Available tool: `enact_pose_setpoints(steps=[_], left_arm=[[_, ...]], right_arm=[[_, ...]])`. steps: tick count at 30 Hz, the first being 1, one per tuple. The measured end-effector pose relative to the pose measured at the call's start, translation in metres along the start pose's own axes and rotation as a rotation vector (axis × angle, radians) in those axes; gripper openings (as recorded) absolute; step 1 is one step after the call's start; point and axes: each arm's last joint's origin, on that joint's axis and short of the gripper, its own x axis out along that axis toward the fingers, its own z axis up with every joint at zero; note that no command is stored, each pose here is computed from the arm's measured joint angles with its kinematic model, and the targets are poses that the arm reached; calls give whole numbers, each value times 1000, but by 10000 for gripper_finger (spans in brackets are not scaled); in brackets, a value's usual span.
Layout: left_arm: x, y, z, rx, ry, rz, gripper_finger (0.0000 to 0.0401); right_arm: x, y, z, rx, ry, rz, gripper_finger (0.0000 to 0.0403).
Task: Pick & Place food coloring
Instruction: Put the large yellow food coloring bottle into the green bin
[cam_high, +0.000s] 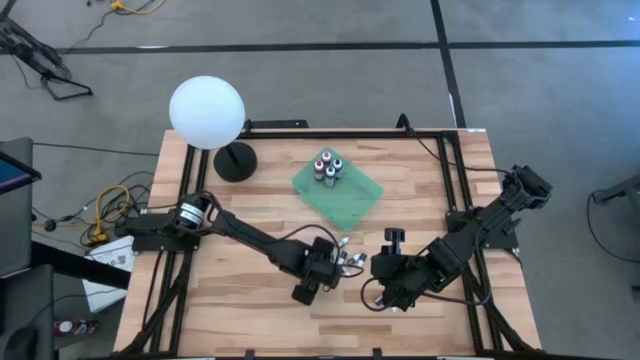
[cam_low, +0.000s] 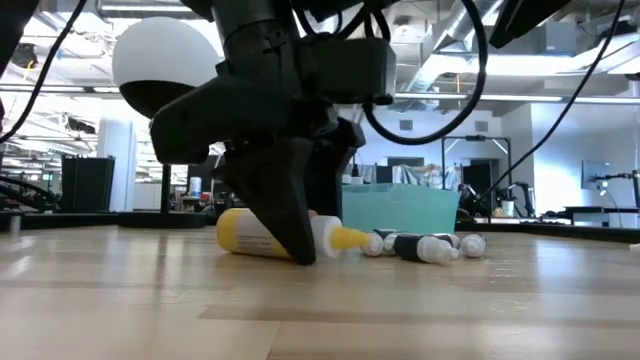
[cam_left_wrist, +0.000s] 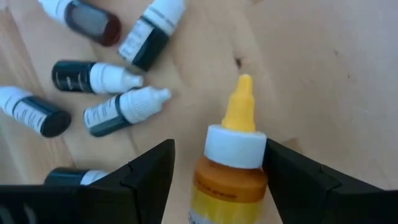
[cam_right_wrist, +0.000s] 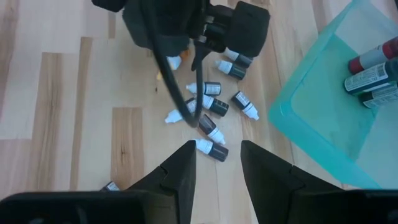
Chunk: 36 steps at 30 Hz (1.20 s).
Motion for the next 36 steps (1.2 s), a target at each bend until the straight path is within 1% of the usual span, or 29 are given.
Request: enact_pose_setpoints(steps=[4,11,15,21,31,36], left_arm=[[0,4,-2,-66,17,1,231],[1,14,-9,-252,80,2,231],[1,15,-12,-304,112,8,231],[0,15,-16,-329,152,8,231],[0,14,-20,-322,196,9,230],[0,13,-20,-318,197,2,204]], right_arm=[[0,0,0,0,0,0,118],[0,0,0,0,0,0,118],[0,0,0,0,0,-1,118],[0,0,0,0,1,-1,118],[0,0,0,-1,2,-1,118],[0,0,0,-2,3,-2,118]])
